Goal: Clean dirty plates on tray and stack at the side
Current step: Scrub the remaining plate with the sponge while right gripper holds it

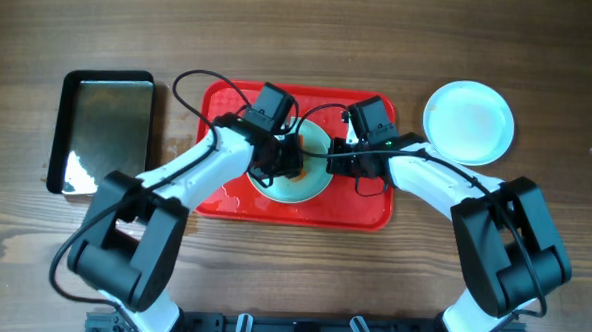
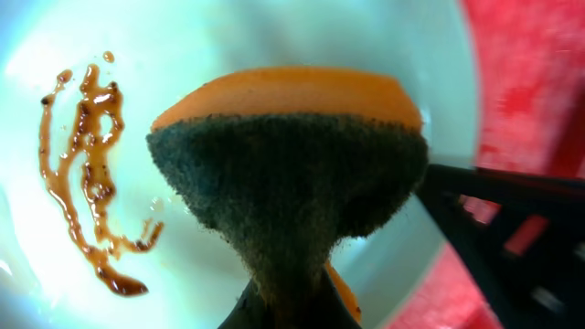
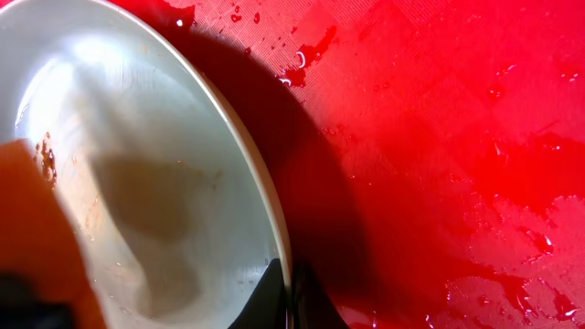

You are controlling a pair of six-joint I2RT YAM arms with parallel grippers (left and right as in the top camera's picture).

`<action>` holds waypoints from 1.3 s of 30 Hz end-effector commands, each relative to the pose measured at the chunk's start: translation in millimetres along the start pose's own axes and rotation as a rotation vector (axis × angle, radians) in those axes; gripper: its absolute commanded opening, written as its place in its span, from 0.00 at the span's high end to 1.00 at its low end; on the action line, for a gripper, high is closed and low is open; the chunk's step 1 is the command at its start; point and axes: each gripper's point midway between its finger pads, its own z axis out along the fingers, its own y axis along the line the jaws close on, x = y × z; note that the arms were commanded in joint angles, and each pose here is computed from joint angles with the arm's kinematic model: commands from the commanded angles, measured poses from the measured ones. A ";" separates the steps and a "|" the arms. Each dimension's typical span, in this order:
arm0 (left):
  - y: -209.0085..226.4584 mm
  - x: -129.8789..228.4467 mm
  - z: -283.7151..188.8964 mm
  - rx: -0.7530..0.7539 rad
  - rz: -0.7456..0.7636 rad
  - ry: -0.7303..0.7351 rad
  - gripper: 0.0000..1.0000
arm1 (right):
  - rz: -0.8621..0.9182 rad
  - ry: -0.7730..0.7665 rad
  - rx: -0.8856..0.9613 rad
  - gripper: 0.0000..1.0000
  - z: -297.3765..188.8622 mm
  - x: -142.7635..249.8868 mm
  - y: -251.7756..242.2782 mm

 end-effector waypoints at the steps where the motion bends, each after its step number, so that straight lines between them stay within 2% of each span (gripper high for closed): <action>1: 18.2 -1.0 14.8 -0.135 0.037 -0.042 0.96 | 0.017 0.028 0.035 0.96 7.0 9.3 -9.4; 5: 23.0 -5.1 15.4 -0.223 0.081 -0.105 0.94 | 0.017 0.029 0.036 0.96 7.0 9.6 -9.5; 7: 23.5 -5.6 15.1 -0.239 0.100 -0.114 0.55 | 0.014 0.032 0.037 0.96 7.0 10.1 -9.9; 8: 24.1 -6.9 14.1 -0.243 0.099 -0.120 0.50 | 0.009 0.033 0.038 0.96 7.0 10.5 -10.1; 12: 12.1 -18.7 -1.4 -0.214 0.102 -0.172 0.51 | 0.009 0.038 0.041 0.96 6.9 11.8 -10.9; 15: 4.9 -23.3 -11.7 -0.193 0.106 -0.199 0.59 | 0.009 0.038 0.041 0.96 6.9 11.8 -10.9; 19: 2.2 -27.9 -14.9 -0.185 0.106 -0.223 0.63 | 0.008 0.038 0.041 0.96 6.9 11.8 -10.8; 24: -3.0 -23.8 -12.8 -0.167 0.103 -0.211 0.75 | 0.009 0.039 0.041 0.96 6.9 11.9 -10.9; 27: -5.1 -21.0 -10.1 -0.157 0.073 -0.203 0.79 | 0.009 0.041 0.042 0.96 6.9 12.5 -11.1; 32: -6.4 -19.2 6.1 -0.139 0.054 -0.176 0.79 | 0.011 0.050 0.047 0.95 6.7 14.6 -12.4; 34: -7.1 -20.0 6.1 -0.136 0.055 -0.180 0.85 | 0.012 0.051 0.048 0.96 6.7 15.0 -12.6; 35: -6.9 -19.8 6.1 -0.137 0.055 -0.179 0.96 | 0.012 0.052 0.048 0.95 6.7 15.2 -12.7; 39: -5.5 -18.5 7.4 -0.142 0.054 -0.172 0.96 | 0.013 0.055 0.050 0.96 6.6 15.9 -13.1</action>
